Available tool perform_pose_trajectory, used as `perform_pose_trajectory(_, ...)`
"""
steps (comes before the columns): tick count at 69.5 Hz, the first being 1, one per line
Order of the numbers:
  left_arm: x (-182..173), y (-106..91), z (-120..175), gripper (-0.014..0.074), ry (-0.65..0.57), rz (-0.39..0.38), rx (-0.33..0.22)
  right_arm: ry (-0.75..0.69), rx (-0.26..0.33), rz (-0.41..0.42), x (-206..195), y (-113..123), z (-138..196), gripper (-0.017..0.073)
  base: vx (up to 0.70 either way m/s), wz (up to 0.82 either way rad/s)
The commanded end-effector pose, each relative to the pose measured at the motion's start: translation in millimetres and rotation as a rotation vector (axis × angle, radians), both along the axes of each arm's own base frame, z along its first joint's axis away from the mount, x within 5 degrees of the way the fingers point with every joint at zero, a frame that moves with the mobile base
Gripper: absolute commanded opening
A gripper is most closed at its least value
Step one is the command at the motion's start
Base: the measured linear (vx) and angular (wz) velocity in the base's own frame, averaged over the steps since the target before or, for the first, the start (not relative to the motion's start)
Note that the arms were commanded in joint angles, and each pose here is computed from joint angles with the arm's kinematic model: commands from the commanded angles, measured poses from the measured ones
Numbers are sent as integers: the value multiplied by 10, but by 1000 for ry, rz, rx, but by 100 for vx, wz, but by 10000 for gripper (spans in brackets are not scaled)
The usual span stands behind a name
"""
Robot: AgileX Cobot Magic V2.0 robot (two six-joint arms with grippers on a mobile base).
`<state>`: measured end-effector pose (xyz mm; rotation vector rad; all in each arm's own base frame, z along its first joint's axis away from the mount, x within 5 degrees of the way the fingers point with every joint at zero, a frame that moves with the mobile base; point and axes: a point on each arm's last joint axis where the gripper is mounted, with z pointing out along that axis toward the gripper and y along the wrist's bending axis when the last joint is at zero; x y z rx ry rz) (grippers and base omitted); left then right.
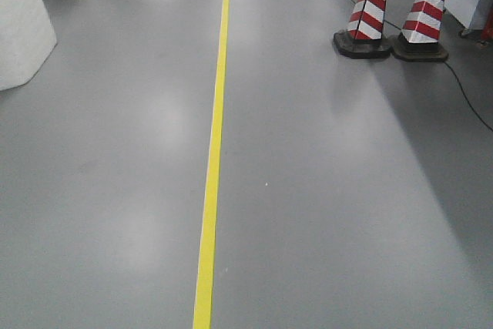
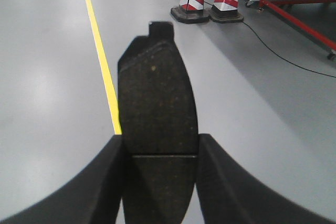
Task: Move and align brake pads A on conveyor
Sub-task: 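Drive along the yellow floor line past the striped cones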
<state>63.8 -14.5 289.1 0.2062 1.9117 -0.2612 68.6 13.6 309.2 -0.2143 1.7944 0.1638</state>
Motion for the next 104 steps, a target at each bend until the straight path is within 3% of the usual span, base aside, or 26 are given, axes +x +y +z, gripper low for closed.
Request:
perform_pose_trajectory(1, 8, -27, 160, -6, -96, -29, -38, -111, 10, 13, 3, 10, 167, -4, 66, -11)
perform_pose_trajectory(104, 8, -26, 160, -6, -96, -28, -37, -104, 8, 11, 3, 8, 161, -4, 68, -3)
